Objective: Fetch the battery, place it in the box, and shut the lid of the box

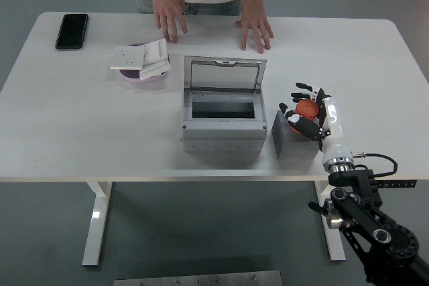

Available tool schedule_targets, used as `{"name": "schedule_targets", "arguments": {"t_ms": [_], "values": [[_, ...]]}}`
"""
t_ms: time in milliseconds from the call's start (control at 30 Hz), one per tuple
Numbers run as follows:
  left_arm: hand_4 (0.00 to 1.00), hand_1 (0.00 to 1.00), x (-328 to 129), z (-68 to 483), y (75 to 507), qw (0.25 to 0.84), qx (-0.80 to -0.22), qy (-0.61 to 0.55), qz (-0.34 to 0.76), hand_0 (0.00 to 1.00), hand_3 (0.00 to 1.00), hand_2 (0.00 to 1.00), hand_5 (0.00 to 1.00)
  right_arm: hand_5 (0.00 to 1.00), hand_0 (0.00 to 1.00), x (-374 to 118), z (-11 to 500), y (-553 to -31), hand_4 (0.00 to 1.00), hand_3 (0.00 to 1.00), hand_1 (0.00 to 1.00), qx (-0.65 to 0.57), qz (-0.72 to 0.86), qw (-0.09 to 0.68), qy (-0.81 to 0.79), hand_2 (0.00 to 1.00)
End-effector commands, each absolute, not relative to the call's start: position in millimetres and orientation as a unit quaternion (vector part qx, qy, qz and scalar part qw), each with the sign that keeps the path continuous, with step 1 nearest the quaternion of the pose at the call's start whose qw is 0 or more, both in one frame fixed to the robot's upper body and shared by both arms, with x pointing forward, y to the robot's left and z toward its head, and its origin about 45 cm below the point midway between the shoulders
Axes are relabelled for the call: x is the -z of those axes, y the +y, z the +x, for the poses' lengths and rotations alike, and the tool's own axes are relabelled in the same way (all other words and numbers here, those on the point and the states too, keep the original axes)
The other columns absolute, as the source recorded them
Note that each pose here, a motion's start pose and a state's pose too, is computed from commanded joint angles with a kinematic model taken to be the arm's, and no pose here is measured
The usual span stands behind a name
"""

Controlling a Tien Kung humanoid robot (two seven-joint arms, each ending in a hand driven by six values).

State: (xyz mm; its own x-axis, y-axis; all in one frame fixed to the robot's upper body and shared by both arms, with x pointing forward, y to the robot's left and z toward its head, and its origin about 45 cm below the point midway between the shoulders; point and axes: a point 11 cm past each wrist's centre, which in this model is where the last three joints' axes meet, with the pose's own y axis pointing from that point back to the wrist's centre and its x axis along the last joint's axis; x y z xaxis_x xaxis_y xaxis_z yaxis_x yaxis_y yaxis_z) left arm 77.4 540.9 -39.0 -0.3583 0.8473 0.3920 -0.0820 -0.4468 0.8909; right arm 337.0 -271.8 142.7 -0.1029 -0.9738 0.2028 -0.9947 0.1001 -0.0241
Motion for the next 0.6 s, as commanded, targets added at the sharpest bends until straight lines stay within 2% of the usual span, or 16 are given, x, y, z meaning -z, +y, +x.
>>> {"name": "schedule_targets", "arguments": {"t_ms": [133,167,533,567,600], "values": [[0.417,0.734,38.8,78.5,540.8,0.327,-0.714,0.412,0.463,0.616,0.570,0.562,0.002,0.002,0.645,-141.1,337.0,-272.6,0.596,0.690,0.654,-0.075,0.666,0.070,-0.739,0.628],[0.408,0.734,38.7,78.9,540.8,0.328,-0.714,0.412,0.462,0.618,0.571,0.563,0.002,0.002,0.652,-140.3,337.0,-273.1,0.467,0.678,0.649,-0.075,0.666,0.072,-0.739,0.622],[0.403,0.736,37.9,80.5,541.5,0.328,-0.714,0.410,0.463,0.616,0.572,0.564,0.002,0.002,0.654,-139.1,338.3,-275.0,0.452,0.669,0.639,-0.073,0.664,0.074,-0.741,0.620],[0.403,0.737,37.9,80.6,541.5,0.328,-0.714,0.410,0.462,0.615,0.572,0.563,0.002,0.002,0.659,-138.9,338.4,-275.0,0.460,0.644,0.602,-0.073,0.664,0.074,-0.741,0.572],[0.403,0.737,37.9,80.6,541.5,0.328,-0.714,0.410,0.462,0.615,0.572,0.563,0.002,0.002,0.659,-138.6,338.5,-274.9,0.460,0.644,0.602,-0.072,0.664,0.074,-0.741,0.572]]}}
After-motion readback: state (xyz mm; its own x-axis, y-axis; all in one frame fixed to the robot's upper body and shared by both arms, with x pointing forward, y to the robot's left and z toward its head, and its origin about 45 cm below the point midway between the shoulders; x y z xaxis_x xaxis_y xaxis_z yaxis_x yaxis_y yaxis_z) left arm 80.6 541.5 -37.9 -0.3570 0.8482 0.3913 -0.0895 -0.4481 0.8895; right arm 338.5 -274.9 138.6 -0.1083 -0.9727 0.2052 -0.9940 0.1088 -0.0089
